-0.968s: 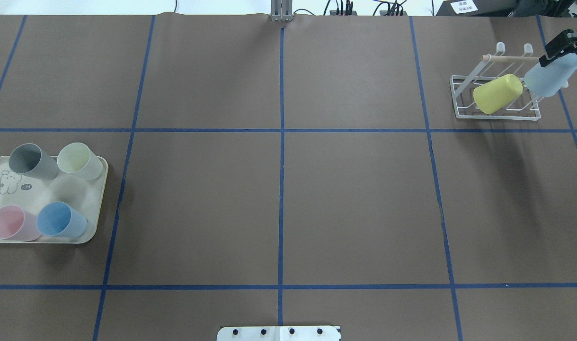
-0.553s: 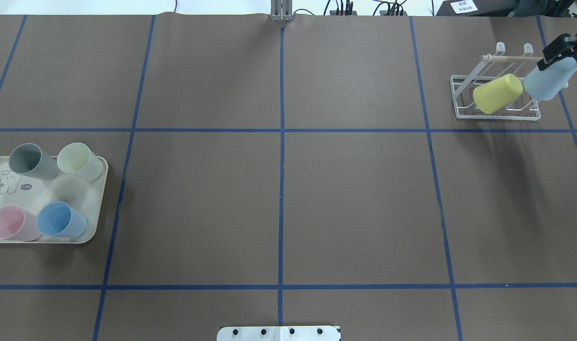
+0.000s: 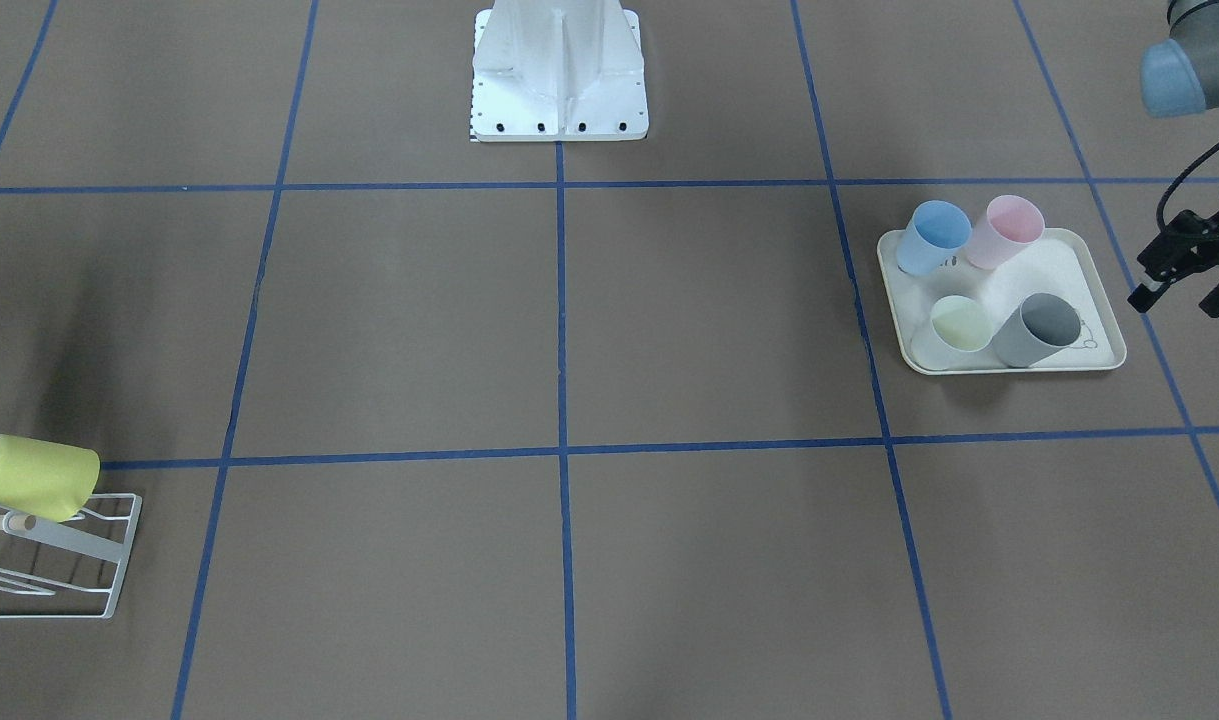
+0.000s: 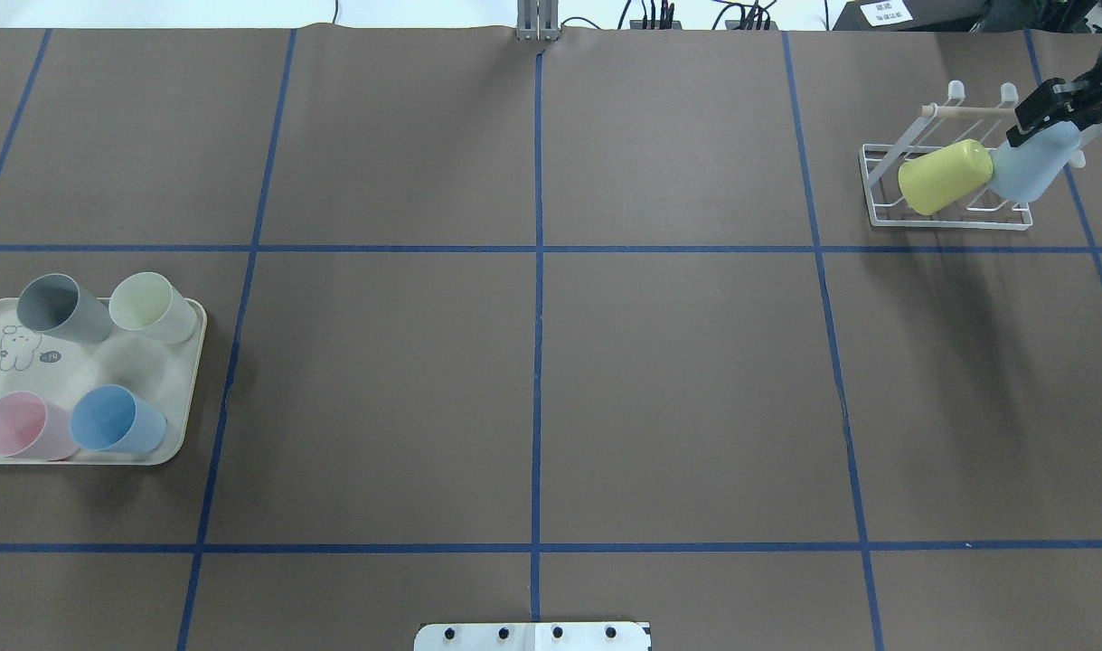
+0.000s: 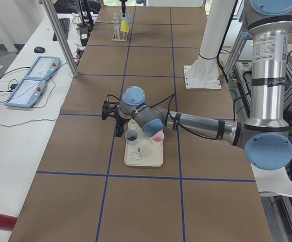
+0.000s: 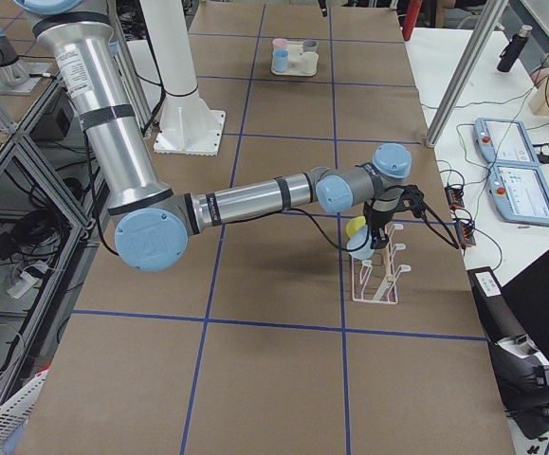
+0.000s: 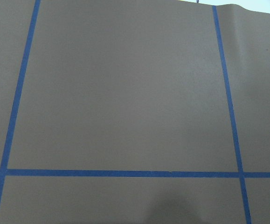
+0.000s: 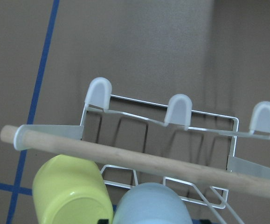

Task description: Transfer IKEA cup to right arm and place on rack

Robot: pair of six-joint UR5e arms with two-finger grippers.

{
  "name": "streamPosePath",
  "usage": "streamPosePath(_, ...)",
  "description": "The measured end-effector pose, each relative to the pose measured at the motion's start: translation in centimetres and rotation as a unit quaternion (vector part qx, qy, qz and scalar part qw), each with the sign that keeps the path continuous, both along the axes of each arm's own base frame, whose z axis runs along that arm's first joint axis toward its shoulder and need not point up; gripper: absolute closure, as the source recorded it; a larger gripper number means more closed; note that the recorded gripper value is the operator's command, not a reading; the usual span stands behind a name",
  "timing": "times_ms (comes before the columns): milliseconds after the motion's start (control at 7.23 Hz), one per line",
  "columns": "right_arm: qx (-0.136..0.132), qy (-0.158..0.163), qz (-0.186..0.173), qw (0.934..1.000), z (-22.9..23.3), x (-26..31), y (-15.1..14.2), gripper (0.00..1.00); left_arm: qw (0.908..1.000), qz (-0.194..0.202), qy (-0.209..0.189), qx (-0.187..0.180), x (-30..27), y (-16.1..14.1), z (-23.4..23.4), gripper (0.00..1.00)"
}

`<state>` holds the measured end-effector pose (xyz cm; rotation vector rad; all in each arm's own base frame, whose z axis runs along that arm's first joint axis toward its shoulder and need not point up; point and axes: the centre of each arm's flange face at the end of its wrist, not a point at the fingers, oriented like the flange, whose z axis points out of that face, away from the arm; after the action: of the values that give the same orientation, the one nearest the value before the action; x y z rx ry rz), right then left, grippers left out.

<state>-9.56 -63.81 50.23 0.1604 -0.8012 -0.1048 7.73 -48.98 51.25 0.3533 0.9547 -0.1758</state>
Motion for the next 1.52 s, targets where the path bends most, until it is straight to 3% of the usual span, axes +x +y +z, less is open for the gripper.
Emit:
streamPosePath(138, 0.0, 0.0, -0.003, 1.0, 0.0, -0.4, -0.2, 0.07, 1.0, 0.0, 0.0, -0.001, 0.0, 0.0, 0.0, 0.0)
streamPosePath(277, -0.003, 0.001, -0.005, 1.0, 0.1, -0.8, -0.3, 0.01, 1.0, 0.0, -0.001, -0.005, -0.1, 0.3, 0.4, 0.0)
streamPosePath(830, -0.006, -0.006, -0.005, 1.0, -1.0, -1.9, -1.1, 0.01, 0.9989, 0.016, -0.016, -0.04, -0.3, 4.7, 4.3, 0.0)
streamPosePath(1245, -0.006, -0.042, 0.002, 0.9991, -4.8, -2.2, -1.2, 0.01, 0.9935, 0.077, -0.026, -0.08, 2.8, 10.2, 7.1, 0.01)
streamPosePath(1522, -0.008, -0.065, 0.007, 0.9978, -6.9, -2.0, -0.4, 0.01, 0.989, 0.115, -0.025, -0.09, 5.1, 11.9, 7.6, 0.06)
